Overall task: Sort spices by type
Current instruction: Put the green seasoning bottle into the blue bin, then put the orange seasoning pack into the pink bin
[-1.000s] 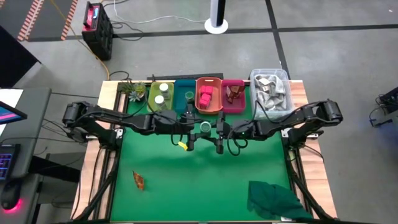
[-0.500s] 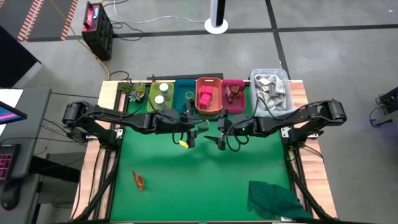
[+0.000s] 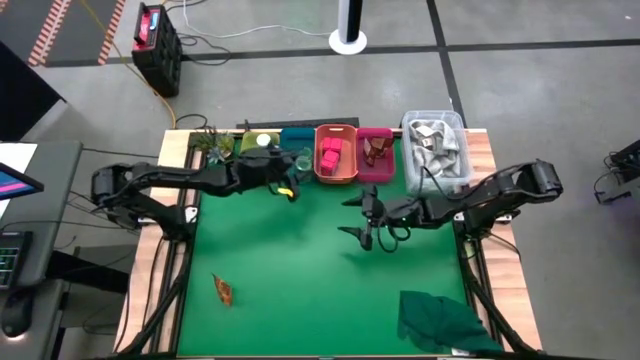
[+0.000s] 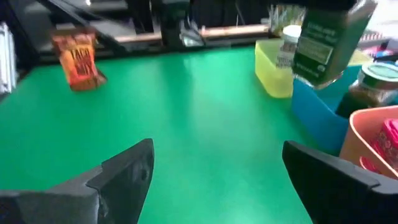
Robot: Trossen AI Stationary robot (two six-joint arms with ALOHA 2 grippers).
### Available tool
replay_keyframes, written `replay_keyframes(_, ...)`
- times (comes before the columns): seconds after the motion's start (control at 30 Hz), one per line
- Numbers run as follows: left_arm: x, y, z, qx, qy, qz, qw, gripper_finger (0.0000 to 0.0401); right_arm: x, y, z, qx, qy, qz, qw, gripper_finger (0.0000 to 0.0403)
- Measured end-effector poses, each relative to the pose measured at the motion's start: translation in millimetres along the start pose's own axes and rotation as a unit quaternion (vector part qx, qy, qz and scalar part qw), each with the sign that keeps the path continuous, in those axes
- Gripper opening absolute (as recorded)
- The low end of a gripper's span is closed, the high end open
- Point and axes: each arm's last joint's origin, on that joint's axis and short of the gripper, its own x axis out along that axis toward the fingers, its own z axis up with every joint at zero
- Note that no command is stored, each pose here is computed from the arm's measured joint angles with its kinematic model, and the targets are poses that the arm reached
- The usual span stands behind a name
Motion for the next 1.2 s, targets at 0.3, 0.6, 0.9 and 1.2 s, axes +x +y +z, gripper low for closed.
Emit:
replay_keyframes(0.3,-10.1,33.7,-41.3,-0.080,-0.045,0.095,0.991,0.0200,-4.1,5.0,-1.3,0.003,-0.035,0.009,0.999,0.0379)
replay_keyframes(0.6,11.9,34.3,-67.4,-0.100,-0.033,0.162,0.981,0.0200,-4.5,6.6,-0.6,0.002,-0.039,0.012,0.999,0.0379)
replay_keyframes(0.9,23.9,31.9,-89.1,-0.108,0.002,0.179,0.978,0.0203,-5.2,9.6,-1.9,-0.002,-0.034,0.017,0.999,0.0379)
replay_keyframes(1.2,24.9,31.3,-90.6,-0.107,0.004,0.172,0.979,0.0261,-5.1,9.3,-1.9,0.000,-0.034,0.017,0.999,0.0379)
